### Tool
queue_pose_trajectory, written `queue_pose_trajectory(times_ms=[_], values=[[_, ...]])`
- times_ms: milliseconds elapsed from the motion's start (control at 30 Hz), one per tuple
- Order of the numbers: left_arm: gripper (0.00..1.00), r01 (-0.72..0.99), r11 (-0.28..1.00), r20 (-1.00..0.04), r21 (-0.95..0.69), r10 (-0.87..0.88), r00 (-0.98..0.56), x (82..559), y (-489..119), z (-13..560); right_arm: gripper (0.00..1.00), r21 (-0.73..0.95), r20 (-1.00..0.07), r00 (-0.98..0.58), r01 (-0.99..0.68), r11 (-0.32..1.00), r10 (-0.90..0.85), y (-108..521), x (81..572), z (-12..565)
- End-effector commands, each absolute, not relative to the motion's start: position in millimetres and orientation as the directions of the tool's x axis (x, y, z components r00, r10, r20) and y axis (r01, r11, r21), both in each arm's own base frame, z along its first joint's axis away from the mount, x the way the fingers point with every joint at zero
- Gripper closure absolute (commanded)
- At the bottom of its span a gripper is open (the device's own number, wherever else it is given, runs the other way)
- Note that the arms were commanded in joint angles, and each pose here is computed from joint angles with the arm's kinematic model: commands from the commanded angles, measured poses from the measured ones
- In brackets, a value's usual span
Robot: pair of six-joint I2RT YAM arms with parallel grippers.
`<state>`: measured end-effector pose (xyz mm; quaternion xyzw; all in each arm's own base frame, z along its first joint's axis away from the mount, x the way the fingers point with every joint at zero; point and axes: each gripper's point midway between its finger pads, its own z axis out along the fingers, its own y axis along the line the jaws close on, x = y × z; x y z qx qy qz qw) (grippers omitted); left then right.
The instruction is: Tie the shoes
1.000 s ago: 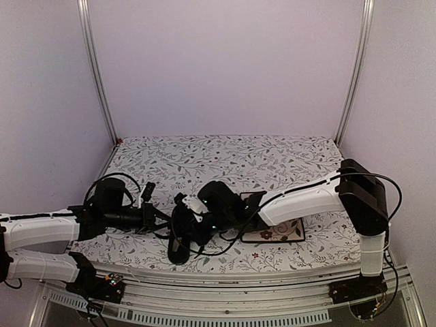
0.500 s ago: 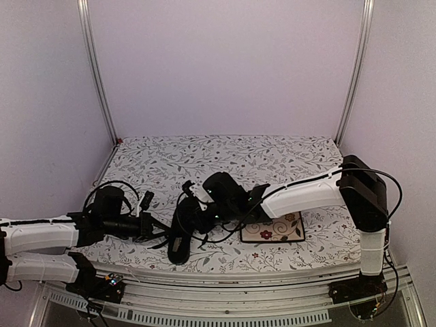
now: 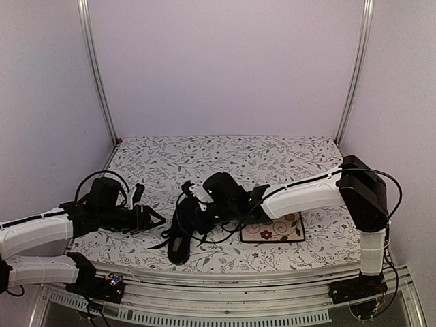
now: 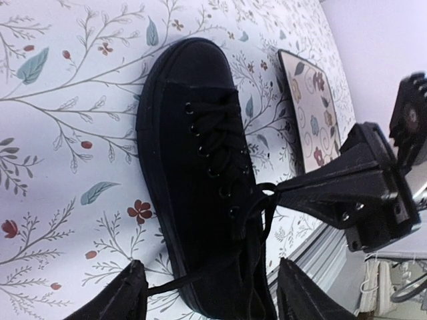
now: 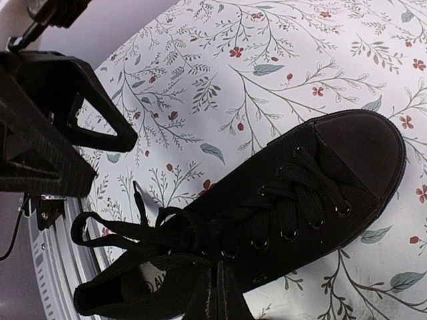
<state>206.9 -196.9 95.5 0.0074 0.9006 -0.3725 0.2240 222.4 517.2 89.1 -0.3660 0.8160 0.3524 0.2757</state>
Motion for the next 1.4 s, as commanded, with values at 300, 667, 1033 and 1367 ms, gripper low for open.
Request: queue_pose_trajectory(times_ms=[300,667,1033,1367], values=[[0.46,0.23,0.652,-0.4,-0.722,-0.124,-0.908,235,-224,103,0.98,0.407,-0.728,-0.577,-0.798,0.444,-0.37,520,216,105],[0.56,0.227,0.613,-0.363,-0.757,-0.106,-0.926,235,-235,91,0.98,0.412,-0.727,-0.58,-0.796,0.442,-0.368,521,216,104],[0.69,0.207,0.603,-0.329,-0.77,-0.097,-0.94,228,-237,81,0.98,0.416,-0.726,-0.582,-0.796,0.439,-0.366,521,215,104],[0.78,0.214,0.596,-0.323,-0.774,-0.081,-0.943,225,-242,78,0.98,0.418,-0.726,-0.583,-0.795,0.438,-0.365,521,215,104]])
